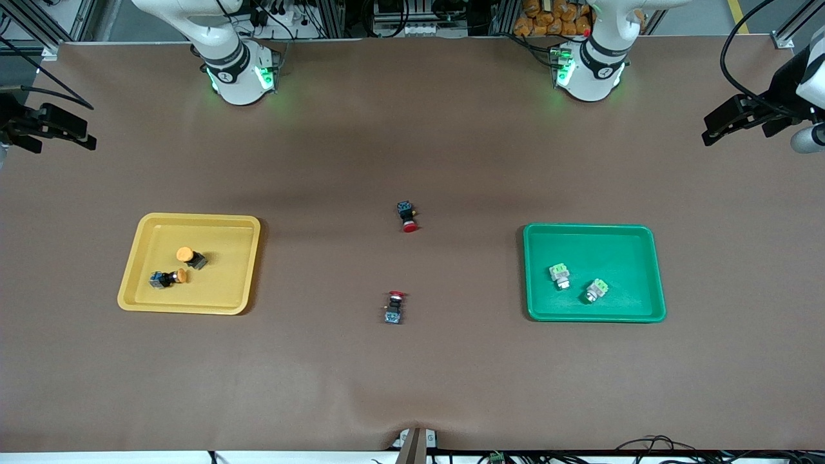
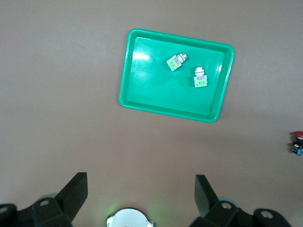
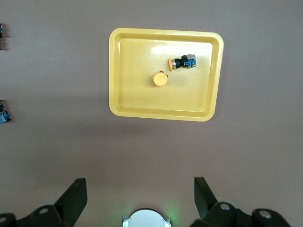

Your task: Place green and yellow buttons in trays

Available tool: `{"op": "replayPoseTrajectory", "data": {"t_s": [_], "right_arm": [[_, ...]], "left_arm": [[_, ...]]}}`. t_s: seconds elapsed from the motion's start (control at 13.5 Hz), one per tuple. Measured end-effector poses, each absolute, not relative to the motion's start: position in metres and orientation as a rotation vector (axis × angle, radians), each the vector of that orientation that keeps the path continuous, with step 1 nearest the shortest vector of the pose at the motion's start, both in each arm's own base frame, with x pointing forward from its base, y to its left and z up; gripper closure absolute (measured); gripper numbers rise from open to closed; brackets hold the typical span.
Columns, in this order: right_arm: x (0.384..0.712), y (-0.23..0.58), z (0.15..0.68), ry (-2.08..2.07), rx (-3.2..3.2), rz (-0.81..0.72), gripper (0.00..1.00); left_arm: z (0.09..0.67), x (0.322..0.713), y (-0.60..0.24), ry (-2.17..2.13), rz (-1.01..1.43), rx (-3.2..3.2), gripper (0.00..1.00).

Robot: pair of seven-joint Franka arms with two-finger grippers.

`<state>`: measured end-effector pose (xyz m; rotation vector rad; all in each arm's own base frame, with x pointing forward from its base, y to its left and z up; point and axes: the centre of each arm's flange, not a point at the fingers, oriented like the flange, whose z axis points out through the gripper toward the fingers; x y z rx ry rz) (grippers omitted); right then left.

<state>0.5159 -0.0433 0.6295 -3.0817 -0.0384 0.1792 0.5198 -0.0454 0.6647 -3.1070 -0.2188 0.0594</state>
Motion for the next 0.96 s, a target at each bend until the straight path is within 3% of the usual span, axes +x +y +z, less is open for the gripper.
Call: {"op": "replayPoseTrajectory", "data": {"t_s": [0.96], "right_arm": [[0.5152, -0.0507, 0.6289, -0.036, -3.08, 0.18, 0.0]], "left_arm": [[0.6647, 0.5199, -0.0451, -0.22, 0.06, -3.107, 0.0]]}}
